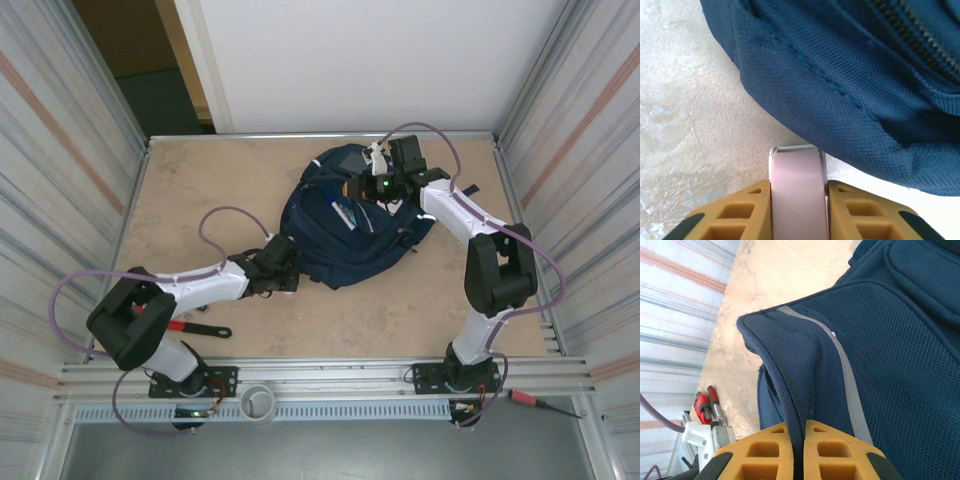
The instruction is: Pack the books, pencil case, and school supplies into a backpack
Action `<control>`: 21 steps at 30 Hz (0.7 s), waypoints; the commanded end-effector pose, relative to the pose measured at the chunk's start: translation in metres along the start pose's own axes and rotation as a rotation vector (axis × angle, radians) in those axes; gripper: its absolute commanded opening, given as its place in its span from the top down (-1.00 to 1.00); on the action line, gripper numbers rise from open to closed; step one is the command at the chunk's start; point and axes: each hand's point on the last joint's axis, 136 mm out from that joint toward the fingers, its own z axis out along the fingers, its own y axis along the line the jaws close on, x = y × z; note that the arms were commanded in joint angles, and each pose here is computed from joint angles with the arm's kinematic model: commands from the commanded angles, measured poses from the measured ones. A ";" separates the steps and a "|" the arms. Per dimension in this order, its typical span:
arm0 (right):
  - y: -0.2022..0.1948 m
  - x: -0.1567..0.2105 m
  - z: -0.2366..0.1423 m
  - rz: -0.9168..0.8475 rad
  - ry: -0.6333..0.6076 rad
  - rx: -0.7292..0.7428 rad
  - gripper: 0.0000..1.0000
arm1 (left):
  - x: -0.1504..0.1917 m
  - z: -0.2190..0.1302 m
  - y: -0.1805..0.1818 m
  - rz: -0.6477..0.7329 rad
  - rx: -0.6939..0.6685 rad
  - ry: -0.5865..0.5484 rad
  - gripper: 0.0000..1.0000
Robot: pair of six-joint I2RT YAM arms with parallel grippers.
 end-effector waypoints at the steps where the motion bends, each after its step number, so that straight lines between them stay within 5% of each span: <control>1: -0.004 -0.004 0.002 0.008 -0.016 -0.004 0.98 | -0.013 -0.019 0.007 -0.036 -0.009 -0.082 0.55; 11: 0.005 -0.012 -0.004 -0.004 -0.035 -0.016 0.98 | -0.102 -0.091 -0.033 -0.089 0.196 -0.368 0.62; 21: 0.019 -0.025 -0.015 -0.013 -0.059 -0.029 0.98 | -0.198 -0.056 -0.083 -0.207 0.357 -0.438 0.61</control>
